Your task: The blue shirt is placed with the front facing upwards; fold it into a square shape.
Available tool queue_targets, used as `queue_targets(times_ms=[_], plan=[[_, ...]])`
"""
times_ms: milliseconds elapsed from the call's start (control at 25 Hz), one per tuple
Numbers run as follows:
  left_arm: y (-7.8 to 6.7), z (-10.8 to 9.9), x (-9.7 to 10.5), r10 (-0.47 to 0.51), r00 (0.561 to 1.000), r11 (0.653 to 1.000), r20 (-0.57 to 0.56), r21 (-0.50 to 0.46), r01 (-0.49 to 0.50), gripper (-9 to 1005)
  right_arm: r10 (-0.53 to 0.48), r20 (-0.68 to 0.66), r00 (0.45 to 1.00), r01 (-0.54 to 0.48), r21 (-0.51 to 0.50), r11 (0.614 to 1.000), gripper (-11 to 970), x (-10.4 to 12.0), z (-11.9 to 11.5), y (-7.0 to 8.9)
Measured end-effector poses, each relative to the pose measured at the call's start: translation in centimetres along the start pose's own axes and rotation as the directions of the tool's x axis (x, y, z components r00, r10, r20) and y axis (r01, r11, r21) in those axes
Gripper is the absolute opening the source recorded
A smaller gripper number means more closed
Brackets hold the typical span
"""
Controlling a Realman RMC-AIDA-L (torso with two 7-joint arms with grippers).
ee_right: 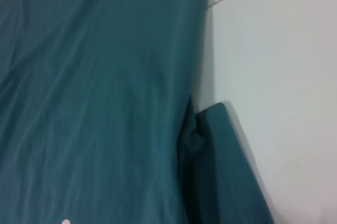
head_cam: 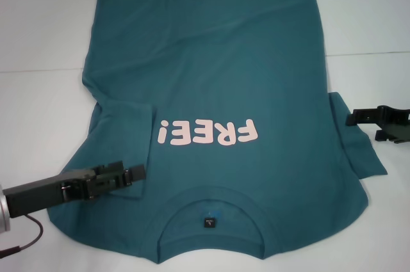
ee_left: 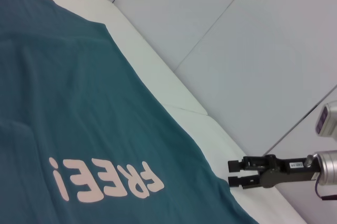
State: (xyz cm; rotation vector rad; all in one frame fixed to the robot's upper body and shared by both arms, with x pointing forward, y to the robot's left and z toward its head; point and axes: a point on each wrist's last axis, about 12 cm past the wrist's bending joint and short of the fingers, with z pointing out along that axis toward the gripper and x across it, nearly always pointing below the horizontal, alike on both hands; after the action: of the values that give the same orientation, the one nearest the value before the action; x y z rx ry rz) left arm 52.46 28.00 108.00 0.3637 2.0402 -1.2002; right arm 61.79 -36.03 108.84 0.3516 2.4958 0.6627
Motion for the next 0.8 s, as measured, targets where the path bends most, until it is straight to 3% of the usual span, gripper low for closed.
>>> queue_targets(times_ms=[800], plan=[[-0.03,0.02,-0.08,0.0,1.0,1.0,0.005,0.002,0.0,829,0.006,0.011,1.0,-0.006,0.002,1.0,889,0.0,0.92,0.71]])
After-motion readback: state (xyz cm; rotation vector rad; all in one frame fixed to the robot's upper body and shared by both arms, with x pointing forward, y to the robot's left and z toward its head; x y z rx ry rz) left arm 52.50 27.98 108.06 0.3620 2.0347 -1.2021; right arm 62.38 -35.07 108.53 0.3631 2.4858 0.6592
